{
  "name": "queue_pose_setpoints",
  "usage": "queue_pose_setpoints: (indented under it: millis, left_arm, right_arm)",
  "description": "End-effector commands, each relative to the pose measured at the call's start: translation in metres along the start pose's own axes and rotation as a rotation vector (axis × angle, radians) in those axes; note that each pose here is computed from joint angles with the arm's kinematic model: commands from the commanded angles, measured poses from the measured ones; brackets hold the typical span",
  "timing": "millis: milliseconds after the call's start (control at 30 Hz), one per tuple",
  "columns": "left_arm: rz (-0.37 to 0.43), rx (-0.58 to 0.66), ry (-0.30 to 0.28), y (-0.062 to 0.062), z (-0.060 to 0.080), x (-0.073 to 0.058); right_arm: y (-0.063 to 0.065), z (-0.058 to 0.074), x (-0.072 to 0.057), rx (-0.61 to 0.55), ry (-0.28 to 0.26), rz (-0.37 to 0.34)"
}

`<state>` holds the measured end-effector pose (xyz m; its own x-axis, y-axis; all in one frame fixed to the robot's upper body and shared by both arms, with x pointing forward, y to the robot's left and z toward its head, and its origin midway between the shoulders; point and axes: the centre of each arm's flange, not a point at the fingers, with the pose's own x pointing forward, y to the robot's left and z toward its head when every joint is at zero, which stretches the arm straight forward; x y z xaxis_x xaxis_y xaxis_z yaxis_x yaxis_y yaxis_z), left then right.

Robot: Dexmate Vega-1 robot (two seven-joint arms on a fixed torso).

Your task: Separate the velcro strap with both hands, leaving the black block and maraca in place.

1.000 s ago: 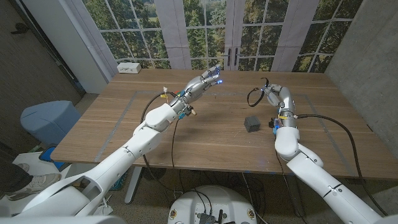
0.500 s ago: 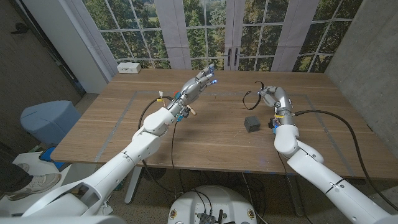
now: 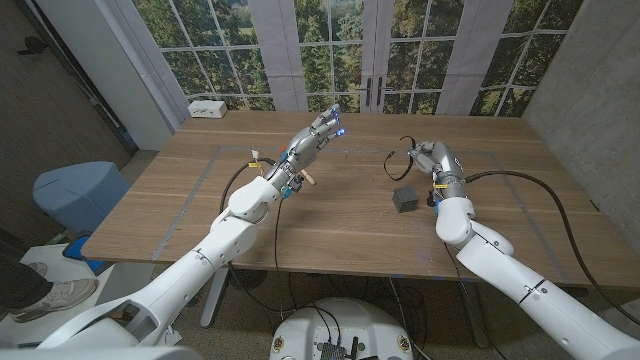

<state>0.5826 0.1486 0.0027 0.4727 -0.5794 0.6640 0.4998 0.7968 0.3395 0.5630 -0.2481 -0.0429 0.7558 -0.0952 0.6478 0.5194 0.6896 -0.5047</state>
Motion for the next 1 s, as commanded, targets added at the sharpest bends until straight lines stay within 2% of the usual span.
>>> queue_pose_setpoints:
  millis: [33, 300, 500, 733, 1000]
  left_arm:
    - [0.004, -0.005, 0.0, 0.003, -0.001, -0.002]
    - [-0.002, -0.004, 0.002, 0.006, -0.001, 0.0]
    - [-0.005, -0.002, 0.004, 0.008, -0.001, 0.002]
    - [-0.005, -0.007, 0.006, 0.011, -0.002, 0.003]
    - [-0.003, -0.012, 0.009, 0.012, -0.004, 0.003]
  right_arm:
    - [0.012, 0.002, 0.009, -0.101, 0.041, 0.097]
    - [0.016, 0.003, 0.014, -0.119, 0.078, 0.152]
    - [0.017, 0.003, 0.016, -0.117, 0.096, 0.165]
    - [0.018, 0.003, 0.019, -0.099, 0.097, 0.187]
    - [0.017, 0.0, 0.022, -0.048, 0.075, 0.201]
